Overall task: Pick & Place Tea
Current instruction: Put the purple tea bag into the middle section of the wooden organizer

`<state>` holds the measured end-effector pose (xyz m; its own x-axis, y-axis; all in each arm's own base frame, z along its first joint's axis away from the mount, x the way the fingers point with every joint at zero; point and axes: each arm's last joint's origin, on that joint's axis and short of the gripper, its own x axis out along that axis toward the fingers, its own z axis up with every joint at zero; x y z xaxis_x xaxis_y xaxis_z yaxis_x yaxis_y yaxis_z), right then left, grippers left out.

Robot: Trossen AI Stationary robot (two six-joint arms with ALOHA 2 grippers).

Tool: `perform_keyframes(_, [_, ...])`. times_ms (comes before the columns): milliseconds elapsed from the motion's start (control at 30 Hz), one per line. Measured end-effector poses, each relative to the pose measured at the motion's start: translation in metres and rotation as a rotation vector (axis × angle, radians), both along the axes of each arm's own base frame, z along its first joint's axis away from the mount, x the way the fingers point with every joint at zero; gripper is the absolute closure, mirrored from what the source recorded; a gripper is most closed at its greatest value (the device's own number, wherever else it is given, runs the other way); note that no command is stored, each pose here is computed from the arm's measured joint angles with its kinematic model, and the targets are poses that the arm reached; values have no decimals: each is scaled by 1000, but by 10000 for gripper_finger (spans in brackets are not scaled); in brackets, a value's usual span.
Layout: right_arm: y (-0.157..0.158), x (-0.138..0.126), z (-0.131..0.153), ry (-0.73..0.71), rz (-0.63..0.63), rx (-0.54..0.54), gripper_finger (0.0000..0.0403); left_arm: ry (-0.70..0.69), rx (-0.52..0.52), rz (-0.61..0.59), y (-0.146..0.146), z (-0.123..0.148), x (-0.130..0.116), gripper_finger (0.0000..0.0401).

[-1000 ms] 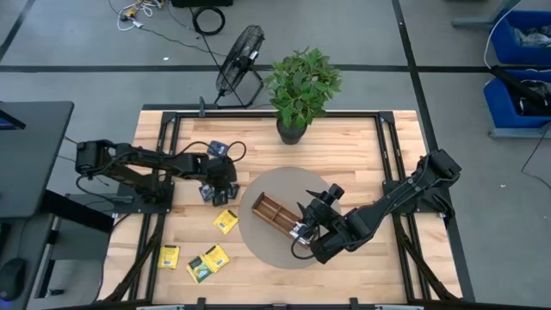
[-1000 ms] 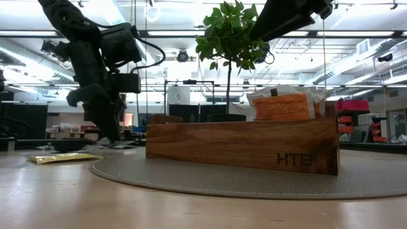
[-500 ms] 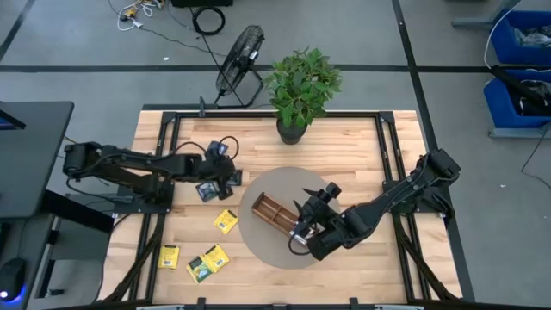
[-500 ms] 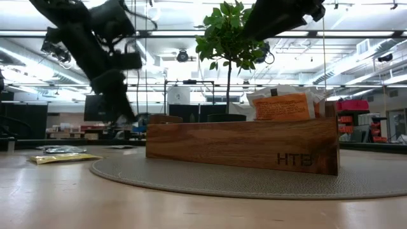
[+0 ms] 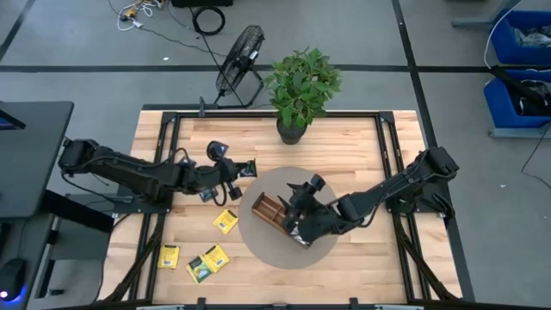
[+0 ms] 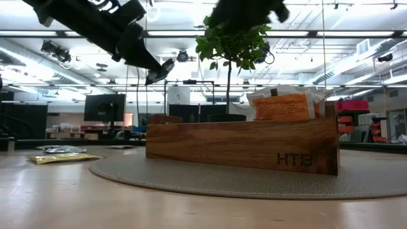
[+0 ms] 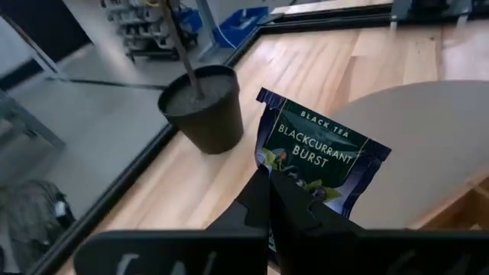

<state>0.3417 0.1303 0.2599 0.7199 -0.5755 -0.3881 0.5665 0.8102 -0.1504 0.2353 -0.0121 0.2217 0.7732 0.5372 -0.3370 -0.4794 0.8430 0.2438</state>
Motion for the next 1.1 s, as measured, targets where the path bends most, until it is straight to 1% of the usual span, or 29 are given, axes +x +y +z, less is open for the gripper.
perform_keyframes(67, [-4, 6, 3, -19, 32, 25, 179, -4, 45, -11, -4, 2, 0, 399])
perform_keyframes(200, [-15, 17, 8, -55, 99, 82, 179, -36, 89, -27, -12, 7, 1, 399])
perform_keyframes(300, [-25, 23, 11, -84, 105, 101, 179, -53, 125, -58, -17, 11, 2, 399])
perform_keyframes(400, [-35, 28, 14, -118, 91, 114, 179, -62, 164, -55, -20, 14, 2, 399])
perform_keyframes(500, [-46, 33, 17, -152, 114, 153, 179, -71, 185, -59, -21, 16, 3, 399])
perform_keyframes(633, [-58, 39, 21, -187, 166, 204, 179, -77, 189, -62, -22, 17, 3, 399])
perform_keyframes(900, [-78, 43, 21, -204, 124, 228, 179, -83, 190, -73, -24, 17, 3, 399])
perform_keyframes(1100, [-92, 46, 21, -228, 154, 323, 179, -107, 200, -82, -26, 20, 3, 399])
